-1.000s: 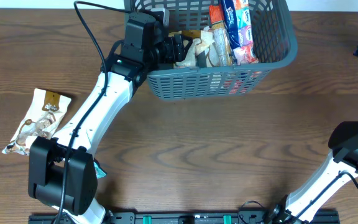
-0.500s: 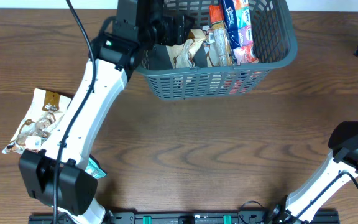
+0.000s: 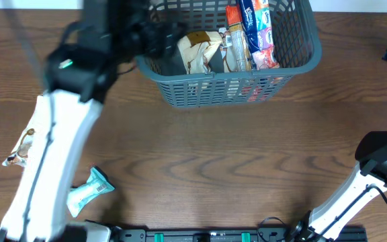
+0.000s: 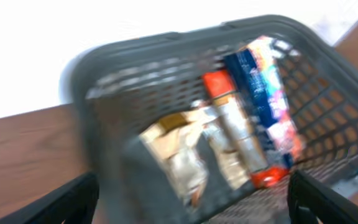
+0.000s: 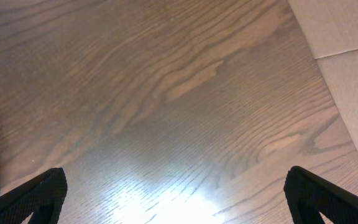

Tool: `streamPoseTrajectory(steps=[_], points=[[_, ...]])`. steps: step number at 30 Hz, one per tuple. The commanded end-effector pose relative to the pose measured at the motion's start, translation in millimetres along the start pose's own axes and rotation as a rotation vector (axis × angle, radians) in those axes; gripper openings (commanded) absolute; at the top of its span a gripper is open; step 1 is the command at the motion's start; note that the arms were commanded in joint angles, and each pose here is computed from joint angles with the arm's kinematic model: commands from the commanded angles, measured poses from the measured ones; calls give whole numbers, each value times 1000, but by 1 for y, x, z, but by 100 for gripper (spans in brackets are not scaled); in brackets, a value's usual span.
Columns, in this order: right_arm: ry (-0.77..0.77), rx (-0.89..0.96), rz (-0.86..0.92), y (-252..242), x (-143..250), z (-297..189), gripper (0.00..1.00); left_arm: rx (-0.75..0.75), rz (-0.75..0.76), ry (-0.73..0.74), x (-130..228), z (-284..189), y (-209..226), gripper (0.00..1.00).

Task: Pack container
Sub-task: 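Release the pouch and move the left gripper to the dried-mushroom bag, then grasp the dried-mushroom bag with the left gripper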

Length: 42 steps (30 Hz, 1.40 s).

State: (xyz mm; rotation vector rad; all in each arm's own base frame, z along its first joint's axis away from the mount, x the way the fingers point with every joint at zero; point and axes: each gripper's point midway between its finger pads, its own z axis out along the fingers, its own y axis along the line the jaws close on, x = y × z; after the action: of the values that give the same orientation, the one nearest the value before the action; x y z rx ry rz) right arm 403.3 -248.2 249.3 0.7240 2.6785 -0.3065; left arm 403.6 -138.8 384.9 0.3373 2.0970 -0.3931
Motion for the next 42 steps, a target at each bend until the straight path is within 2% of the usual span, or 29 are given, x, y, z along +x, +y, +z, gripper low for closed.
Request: streamPoseTrajectory(steps=[1,4,7,14,20,25,27,36,42], points=[[-3,2,20,-3,1,-3,99,-252,-1,-42,-6,-59,53,86],[-3,2,20,-3,1,-3,99,-553,-196,-35,14,-105,112,91],[-3,2,20,-3,1,-3,99,-758,-330,-19,37,-145,150,93],[-3,2,20,-3,1,-3,99,-1000,-766,71,107,-184,199,94],[-3,2,20,-3,1,-3,99,-1175,-1132,157,164,-194,220,99],[-3,2,20,-3,1,-3,99,-1248,-1312,251,194,-187,218,99],[-3,2,20,-3,1,-3,99,-1273,-1387,245,200,-182,219,99],[-3,2,20,-3,1,-3,99,-1244,-1831,12,217,-127,232,99],[-3,1,19,-3,1,-3,99,-1258,-1890,21,260,-94,243,99]])
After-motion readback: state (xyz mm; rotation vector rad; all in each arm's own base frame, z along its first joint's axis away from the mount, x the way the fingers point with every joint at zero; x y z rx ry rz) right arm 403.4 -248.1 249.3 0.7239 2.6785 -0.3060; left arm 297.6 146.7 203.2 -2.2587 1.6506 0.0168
